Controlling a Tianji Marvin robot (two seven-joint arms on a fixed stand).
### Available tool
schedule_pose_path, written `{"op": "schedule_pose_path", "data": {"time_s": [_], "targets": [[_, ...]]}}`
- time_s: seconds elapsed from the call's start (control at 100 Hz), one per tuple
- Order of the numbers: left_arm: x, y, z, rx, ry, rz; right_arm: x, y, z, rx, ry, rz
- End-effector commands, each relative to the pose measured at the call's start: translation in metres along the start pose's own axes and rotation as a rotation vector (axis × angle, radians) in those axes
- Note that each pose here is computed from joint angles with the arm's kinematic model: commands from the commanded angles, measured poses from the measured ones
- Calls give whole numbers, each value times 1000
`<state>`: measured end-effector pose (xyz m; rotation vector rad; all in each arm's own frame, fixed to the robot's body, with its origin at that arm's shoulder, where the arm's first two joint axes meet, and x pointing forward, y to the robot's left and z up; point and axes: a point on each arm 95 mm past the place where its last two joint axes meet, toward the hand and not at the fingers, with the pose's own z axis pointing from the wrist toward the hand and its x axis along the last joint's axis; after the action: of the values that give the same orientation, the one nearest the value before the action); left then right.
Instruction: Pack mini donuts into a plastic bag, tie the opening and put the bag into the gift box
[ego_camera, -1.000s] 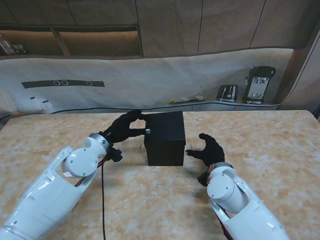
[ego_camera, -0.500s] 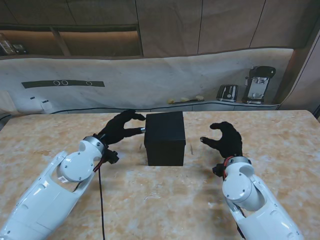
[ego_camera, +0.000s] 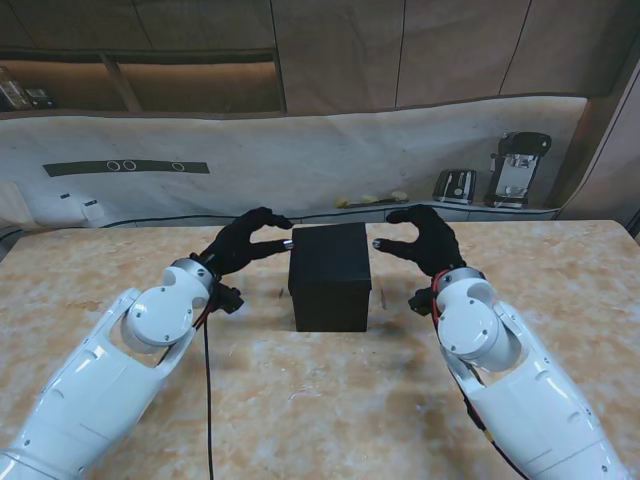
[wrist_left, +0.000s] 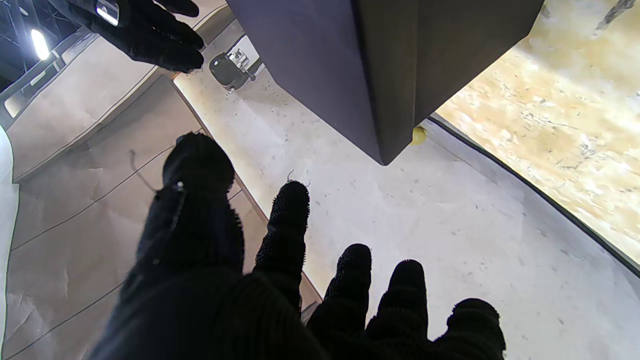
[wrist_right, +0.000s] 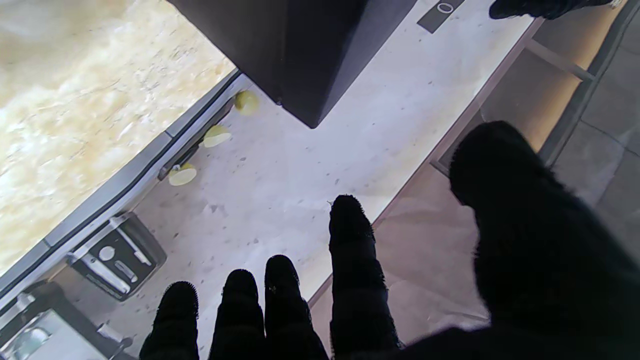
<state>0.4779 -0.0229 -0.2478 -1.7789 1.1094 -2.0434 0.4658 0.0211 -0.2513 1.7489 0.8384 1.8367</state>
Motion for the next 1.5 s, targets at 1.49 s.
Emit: {"op": "schedule_pose_path", "data": {"time_s": [1.49], "targets": [[-30,20,18,-127,-50,26,-20,-39,35,270,-33,-257]]}}
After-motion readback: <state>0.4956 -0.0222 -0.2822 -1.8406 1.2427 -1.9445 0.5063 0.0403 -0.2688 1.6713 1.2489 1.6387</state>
